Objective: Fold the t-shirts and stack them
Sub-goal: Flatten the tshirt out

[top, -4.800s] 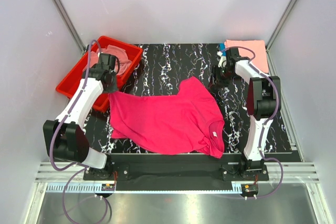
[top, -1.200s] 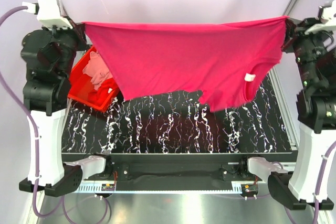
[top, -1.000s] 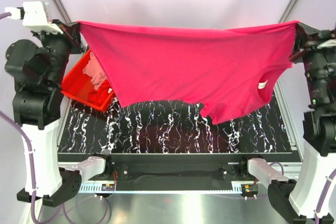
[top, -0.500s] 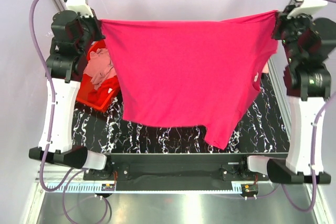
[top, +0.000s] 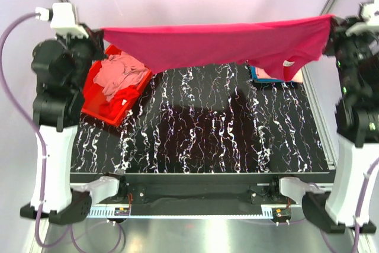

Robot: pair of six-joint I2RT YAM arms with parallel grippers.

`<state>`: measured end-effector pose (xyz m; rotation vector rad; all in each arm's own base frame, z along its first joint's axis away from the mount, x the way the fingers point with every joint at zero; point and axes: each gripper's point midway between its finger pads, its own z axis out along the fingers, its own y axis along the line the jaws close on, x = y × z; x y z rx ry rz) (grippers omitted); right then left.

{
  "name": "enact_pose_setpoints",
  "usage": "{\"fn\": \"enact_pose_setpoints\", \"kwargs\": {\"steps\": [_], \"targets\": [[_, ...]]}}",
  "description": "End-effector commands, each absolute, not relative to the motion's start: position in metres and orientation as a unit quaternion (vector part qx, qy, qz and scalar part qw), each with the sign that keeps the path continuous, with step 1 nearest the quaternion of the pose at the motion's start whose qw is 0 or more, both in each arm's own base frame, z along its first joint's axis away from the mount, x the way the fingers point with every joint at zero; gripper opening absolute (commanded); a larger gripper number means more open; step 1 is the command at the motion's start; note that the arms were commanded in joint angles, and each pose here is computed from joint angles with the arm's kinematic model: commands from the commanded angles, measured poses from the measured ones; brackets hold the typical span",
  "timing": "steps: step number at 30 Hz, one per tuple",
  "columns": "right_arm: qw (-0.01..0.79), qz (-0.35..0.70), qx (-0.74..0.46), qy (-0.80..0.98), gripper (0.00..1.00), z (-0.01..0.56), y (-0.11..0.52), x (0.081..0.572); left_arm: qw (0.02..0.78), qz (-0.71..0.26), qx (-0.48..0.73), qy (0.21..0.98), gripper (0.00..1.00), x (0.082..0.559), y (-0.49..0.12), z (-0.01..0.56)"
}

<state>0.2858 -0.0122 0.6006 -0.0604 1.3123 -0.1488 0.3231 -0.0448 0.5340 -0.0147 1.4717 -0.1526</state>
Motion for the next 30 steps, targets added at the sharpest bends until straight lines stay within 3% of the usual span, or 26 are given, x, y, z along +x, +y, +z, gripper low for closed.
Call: {"fn": "enact_pose_setpoints", "kwargs": {"steps": [1, 10, 15, 19, 20, 23, 24, 30], "targets": [[0.79, -0.09, -0.005, 0.606, 0.0, 0.6, -0.023, 0.248, 0.75, -0.08, -0.004, 0.657, 0.0, 0.305, -0.045, 0.532], [0.799, -0.093, 0.045, 0.592, 0.0, 0.599, -0.036, 0.146, 0.743, -0.105, 0.013, 0.661, 0.0, 0.235, -0.044, 0.53], [0.809, -0.102, 0.043, 0.577, 0.0, 0.612, -0.039, 0.133, 0.749, -0.103, 0.006, 0.654, 0.0, 0.218, -0.039, 0.548], [0.787, -0.119, 0.013, 0.606, 0.0, 0.595, -0.036, 0.189, 0.716, -0.111, 0.011, 0.689, 0.0, 0.264, -0.052, 0.51], [0.779, -0.129, 0.002, 0.613, 0.0, 0.586, -0.035, 0.204, 0.687, -0.109, 0.012, 0.718, 0.0, 0.283, -0.056, 0.475], [0.752, -0.139, -0.042, 0.643, 0.0, 0.533, -0.027, 0.268, 0.636, -0.133, 0.023, 0.76, 0.0, 0.323, -0.076, 0.406], [0.721, -0.137, -0.06, 0.676, 0.0, 0.49, -0.023, 0.296, 0.621, -0.13, 0.022, 0.772, 0.0, 0.333, -0.077, 0.385], [0.673, -0.1, -0.089, 0.727, 0.0, 0.352, -0.008, 0.406, 0.526, -0.062, 0.017, 0.848, 0.0, 0.418, -0.071, 0.262]]}}
